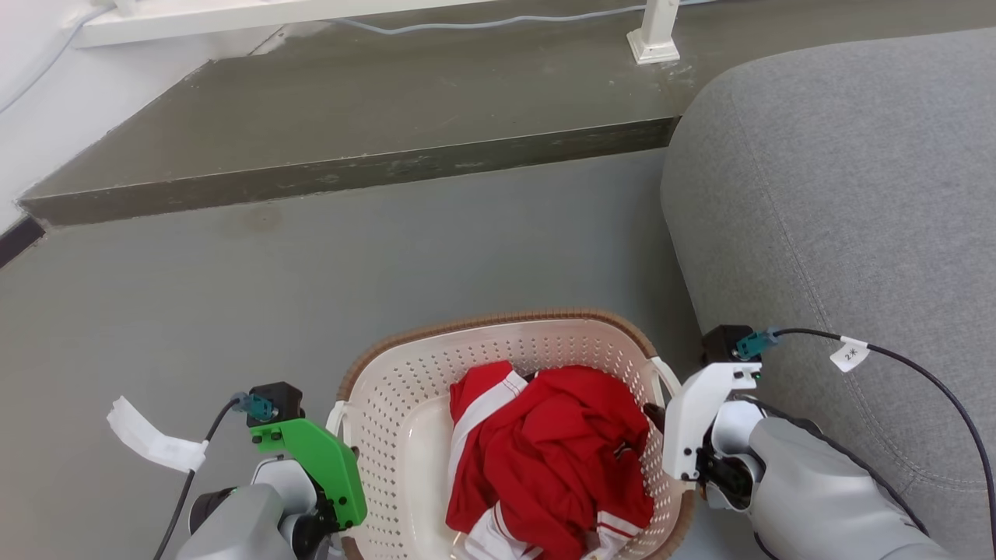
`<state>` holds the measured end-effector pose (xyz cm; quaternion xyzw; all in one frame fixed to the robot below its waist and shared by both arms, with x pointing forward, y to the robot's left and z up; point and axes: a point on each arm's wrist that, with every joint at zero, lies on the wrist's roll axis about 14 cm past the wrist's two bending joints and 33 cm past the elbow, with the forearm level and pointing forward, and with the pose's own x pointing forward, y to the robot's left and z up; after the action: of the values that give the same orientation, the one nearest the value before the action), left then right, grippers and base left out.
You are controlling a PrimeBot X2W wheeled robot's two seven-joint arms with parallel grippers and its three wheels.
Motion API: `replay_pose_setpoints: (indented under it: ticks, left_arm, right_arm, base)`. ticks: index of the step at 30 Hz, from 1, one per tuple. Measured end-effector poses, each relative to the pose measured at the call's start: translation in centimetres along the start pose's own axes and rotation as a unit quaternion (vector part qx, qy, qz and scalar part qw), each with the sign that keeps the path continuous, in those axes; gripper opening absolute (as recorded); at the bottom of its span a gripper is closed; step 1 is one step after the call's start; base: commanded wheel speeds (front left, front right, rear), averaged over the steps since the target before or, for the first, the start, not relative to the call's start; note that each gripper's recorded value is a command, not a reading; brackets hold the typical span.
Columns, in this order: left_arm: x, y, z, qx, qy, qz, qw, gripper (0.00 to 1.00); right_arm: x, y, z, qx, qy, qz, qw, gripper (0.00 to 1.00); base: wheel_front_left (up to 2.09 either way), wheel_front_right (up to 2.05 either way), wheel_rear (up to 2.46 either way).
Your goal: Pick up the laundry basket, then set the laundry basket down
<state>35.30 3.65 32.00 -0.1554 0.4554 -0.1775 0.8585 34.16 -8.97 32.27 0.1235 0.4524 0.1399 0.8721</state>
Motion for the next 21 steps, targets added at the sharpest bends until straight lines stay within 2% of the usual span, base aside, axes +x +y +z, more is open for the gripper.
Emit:
replay_pose_setpoints:
  ticks: [21]
  left_arm:
    - [1.3, 0.3, 0.3, -0.008, 0.005, -0.001, 1.000, 0.00]
  right_arm:
    - [1.1, -0.6, 1.1, -0.004, 0.001, -0.003, 1.000, 0.00]
  base:
    - [0.00, 0.00, 0.00]
